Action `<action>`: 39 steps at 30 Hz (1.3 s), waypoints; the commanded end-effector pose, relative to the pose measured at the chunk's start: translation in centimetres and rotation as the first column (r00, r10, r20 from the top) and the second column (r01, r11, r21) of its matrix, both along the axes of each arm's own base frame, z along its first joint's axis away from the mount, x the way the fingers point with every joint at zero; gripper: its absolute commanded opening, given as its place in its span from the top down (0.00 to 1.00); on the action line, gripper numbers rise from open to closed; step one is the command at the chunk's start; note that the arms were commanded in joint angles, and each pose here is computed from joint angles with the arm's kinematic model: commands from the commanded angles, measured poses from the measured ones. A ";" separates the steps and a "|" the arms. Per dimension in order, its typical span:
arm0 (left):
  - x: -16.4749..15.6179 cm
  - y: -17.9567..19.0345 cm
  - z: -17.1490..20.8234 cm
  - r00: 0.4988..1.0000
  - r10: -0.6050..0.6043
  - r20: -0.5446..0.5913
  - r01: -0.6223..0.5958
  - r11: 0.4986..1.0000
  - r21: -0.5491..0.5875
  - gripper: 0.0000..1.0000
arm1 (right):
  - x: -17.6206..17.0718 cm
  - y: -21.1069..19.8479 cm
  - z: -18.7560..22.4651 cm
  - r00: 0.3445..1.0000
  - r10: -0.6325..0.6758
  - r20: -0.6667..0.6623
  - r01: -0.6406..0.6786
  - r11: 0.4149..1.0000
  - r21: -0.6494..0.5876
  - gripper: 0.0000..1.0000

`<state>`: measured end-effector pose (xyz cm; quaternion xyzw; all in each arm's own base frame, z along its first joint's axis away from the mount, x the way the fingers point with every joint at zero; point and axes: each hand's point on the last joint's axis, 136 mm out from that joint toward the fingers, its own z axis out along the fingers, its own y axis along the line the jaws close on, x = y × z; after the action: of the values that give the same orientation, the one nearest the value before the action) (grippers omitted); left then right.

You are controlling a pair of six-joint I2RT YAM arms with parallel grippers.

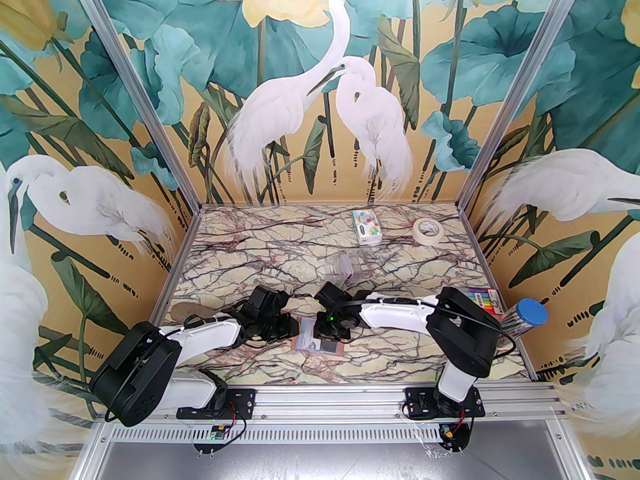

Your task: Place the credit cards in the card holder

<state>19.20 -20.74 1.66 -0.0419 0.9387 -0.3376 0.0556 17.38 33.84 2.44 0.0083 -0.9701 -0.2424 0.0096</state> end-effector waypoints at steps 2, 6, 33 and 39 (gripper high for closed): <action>-1.3 1.1 -1.9 0.999 -0.002 -0.048 0.006 0.997 0.076 0.85 | 0.1 0.7 0.2 1.000 0.027 0.017 -0.027 1.000 -0.002 0.80; -1.3 1.1 -1.9 0.999 -0.003 -0.048 0.007 0.997 0.076 0.85 | 0.1 0.8 0.2 0.999 0.028 0.018 -0.028 1.000 -0.003 0.80; -1.4 1.1 -1.9 0.999 -0.004 -0.051 0.008 0.997 0.072 0.85 | 0.1 2.4 0.4 0.998 0.054 0.018 -0.054 0.999 0.005 0.81; -1.4 1.0 -1.8 0.999 -0.006 -0.050 0.009 0.997 0.070 0.85 | -0.1 2.6 0.6 0.999 0.048 0.005 -0.048 0.999 0.021 0.81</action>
<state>19.20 -20.74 1.66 -0.0419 0.9387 -0.3376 0.0556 17.20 34.92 2.29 0.0240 -0.9725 -0.2310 0.0150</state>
